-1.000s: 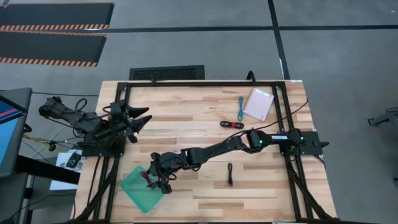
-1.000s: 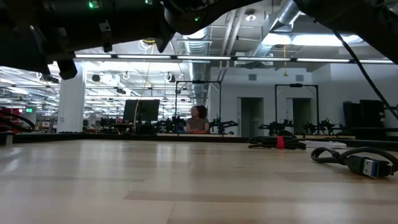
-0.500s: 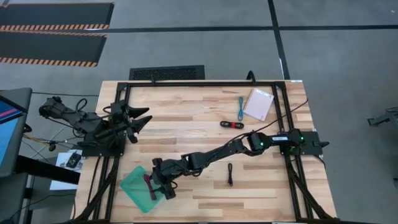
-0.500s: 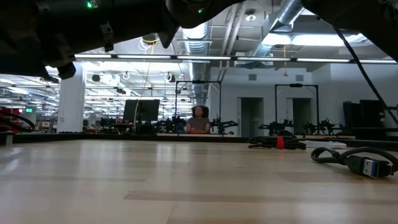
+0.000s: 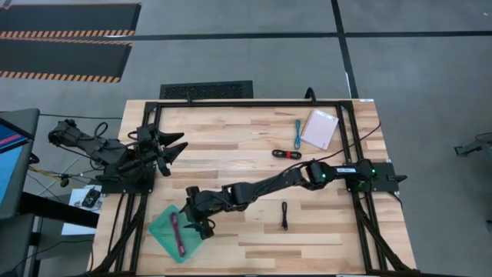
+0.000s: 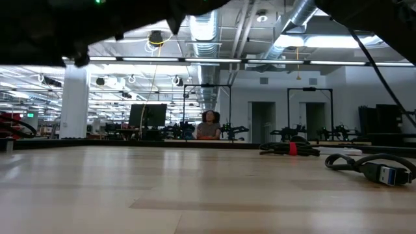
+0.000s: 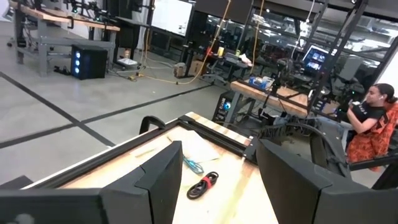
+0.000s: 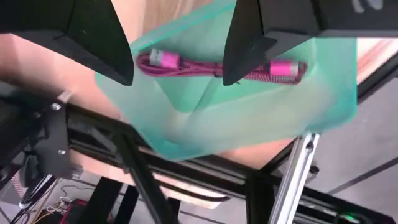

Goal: Pick and place USB-C Cables
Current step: Put the pink USB cable into the green bin, then put the bottom black USB cable into the green bin

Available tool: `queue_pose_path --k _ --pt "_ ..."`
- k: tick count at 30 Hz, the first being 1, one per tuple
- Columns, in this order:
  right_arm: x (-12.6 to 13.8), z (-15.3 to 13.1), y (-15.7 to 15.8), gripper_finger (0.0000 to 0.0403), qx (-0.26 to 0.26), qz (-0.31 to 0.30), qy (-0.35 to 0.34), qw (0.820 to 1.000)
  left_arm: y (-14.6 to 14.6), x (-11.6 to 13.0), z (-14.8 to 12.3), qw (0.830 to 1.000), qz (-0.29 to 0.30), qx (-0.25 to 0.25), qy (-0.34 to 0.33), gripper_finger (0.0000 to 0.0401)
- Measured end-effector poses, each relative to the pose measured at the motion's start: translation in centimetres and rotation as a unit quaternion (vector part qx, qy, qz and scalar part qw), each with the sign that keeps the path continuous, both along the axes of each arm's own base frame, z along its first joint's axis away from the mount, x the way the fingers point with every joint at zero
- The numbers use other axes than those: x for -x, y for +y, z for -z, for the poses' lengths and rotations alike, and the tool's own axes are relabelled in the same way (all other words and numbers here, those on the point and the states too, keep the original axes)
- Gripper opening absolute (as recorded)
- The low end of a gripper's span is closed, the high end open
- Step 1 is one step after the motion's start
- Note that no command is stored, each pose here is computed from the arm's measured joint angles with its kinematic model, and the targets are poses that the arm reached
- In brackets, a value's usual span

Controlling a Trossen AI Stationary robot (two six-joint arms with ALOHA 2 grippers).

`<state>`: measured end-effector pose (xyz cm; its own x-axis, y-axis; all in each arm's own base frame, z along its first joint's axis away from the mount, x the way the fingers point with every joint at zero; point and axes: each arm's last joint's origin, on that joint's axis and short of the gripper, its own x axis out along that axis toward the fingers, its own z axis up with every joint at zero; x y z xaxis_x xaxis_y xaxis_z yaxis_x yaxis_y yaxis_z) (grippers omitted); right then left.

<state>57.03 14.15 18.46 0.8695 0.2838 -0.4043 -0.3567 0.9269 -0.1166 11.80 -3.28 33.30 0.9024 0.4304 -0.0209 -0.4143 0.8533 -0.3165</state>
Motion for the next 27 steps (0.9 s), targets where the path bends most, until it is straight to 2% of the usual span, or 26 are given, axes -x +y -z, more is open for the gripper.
queue_pose_path --k 5,10,12,15,19,23,27 --pt "0.8 -1.3 -1.3 0.0271 0.008 0.015 0.062 0.998 0.0 0.0 0.0 1.000 0.000 0.002 -0.001 0.0194" --pt "3.3 -6.4 -4.0 0.0271 0.007 0.085 0.132 0.988 0.0 0.0 0.1 1.000 0.004 0.002 0.005 0.0194" --pt "4.5 -7.8 -5.1 0.0270 0.007 0.111 0.168 0.979 0.0 0.0 0.2 1.000 0.004 -0.001 0.010 0.0194" --pt "6.0 -8.1 -6.2 0.0270 0.008 0.141 0.236 0.962 0.0 0.0 0.3 1.000 0.004 -0.002 0.013 0.0194" --pt "9.4 -10.5 -7.4 0.0270 0.027 0.176 0.319 0.931 0.0 0.1 0.4 1.000 0.003 -0.006 0.019 0.0194" --pt "12.7 -11.8 -8.6 0.0270 0.039 0.233 0.413 0.880 0.1 0.2 0.4 0.999 0.004 -0.023 0.028 0.0194" --pt "15.5 -13.8 -8.8 0.0270 0.069 0.333 0.429 0.837 0.2 0.4 0.4 0.999 0.013 -0.037 0.033 0.0194"
